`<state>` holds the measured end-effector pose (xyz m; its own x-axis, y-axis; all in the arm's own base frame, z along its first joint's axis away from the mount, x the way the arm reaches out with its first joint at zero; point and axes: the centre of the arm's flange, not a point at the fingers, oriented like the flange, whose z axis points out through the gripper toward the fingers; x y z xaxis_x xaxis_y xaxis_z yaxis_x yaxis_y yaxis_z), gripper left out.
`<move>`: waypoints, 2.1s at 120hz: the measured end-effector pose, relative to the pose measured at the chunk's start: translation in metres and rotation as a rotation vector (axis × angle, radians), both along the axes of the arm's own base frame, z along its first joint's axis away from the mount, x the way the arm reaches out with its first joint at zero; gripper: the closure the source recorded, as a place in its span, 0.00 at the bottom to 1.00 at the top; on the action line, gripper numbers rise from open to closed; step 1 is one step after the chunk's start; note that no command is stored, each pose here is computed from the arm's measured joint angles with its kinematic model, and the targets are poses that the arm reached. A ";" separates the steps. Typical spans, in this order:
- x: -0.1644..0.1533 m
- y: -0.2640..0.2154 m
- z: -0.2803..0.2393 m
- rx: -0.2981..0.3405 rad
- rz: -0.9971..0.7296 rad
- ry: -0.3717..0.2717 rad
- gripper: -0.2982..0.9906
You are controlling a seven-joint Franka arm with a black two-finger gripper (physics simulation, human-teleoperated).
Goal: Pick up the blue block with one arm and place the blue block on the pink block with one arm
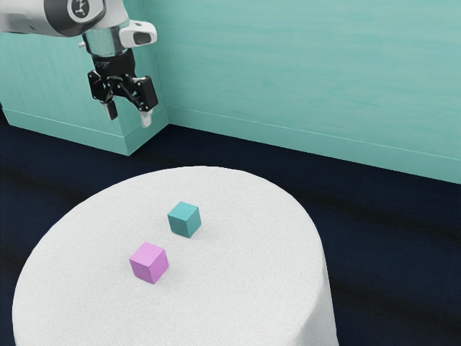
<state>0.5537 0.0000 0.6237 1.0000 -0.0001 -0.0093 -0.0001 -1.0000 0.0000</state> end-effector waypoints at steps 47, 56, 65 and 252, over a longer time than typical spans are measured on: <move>-0.005 0.180 0.150 -0.015 0.266 -0.278 0.25; -0.044 0.141 0.197 -0.023 0.196 -0.326 0.25; -0.049 0.082 0.205 -0.016 0.087 -0.296 0.25; 0.168 -0.022 -0.274 -0.071 -0.091 -0.074 0.25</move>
